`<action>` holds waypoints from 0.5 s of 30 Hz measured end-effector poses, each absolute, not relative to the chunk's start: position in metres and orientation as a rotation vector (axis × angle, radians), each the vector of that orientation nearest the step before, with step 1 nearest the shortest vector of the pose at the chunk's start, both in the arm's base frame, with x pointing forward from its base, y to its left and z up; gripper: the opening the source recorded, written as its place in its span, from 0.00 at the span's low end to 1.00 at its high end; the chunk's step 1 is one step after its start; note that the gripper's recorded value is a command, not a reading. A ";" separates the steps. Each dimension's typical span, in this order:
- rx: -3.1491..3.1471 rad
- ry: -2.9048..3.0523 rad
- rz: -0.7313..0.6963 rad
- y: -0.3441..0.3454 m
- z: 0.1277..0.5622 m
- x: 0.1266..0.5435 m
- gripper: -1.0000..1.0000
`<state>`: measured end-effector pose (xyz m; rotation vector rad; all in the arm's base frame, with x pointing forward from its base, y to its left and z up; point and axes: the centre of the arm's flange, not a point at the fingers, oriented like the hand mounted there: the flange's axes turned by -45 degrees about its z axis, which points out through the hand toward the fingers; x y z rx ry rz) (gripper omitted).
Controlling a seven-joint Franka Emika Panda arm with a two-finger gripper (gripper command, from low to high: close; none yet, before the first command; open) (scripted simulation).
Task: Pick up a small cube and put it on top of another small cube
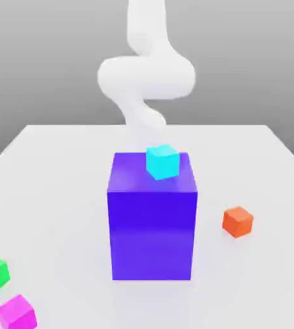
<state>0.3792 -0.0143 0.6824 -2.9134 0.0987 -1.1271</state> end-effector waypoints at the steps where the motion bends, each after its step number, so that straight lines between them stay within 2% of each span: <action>1: -2.923 0.133 -1.086 -0.021 0.669 0.393 0.50; 8: -2.969 0.370 -0.822 -0.069 0.572 0.465 0.50; 15: -2.985 0.616 -0.562 -0.123 0.459 0.508 0.50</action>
